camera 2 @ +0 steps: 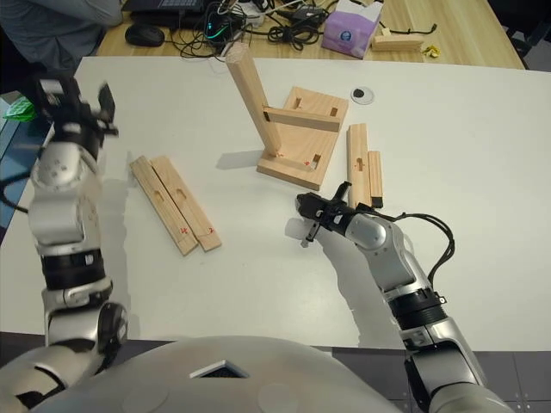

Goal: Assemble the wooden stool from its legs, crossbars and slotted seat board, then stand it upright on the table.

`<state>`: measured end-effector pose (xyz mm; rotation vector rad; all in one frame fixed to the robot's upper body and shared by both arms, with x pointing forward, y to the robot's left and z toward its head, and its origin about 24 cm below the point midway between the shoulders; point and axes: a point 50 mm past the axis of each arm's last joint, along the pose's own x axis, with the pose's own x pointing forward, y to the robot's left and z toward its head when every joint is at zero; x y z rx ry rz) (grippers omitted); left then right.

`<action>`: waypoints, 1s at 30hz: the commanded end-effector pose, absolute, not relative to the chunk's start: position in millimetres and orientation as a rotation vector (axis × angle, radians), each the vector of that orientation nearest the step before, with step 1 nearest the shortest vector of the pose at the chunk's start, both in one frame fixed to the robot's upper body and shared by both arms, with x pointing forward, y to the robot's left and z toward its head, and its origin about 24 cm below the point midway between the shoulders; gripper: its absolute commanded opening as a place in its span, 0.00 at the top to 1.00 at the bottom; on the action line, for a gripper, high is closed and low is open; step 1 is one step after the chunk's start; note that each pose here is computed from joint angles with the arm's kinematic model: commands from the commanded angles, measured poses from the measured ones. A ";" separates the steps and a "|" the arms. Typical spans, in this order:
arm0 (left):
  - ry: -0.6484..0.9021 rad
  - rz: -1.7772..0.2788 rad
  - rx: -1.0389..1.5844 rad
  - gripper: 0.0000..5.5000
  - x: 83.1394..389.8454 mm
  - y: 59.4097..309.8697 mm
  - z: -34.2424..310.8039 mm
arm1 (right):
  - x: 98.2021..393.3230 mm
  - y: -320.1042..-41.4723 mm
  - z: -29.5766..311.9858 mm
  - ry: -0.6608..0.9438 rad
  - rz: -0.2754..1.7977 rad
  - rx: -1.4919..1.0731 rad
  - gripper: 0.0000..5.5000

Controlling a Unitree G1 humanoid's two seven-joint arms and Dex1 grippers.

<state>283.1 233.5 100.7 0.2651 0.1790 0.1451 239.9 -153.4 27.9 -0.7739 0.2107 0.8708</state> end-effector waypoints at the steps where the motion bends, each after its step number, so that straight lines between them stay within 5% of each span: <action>1: 0.374 0.121 0.289 0.53 245.4 229.3 62.7 | 233.8 -160.0 32.2 0.230 0.873 -0.783 1.00; 11: 0.585 -0.058 0.204 0.53 209.5 216.5 47.4 | 213.0 -172.6 28.7 0.290 0.885 -0.819 1.00; 20: 0.493 -0.181 0.262 0.53 217.8 201.5 78.5 | 204.1 -173.0 23.0 0.303 0.850 -0.830 1.00; 30: 0.765 -0.233 0.341 0.53 185.8 224.8 22.6 | 203.9 -163.2 19.6 0.284 0.842 -0.820 1.00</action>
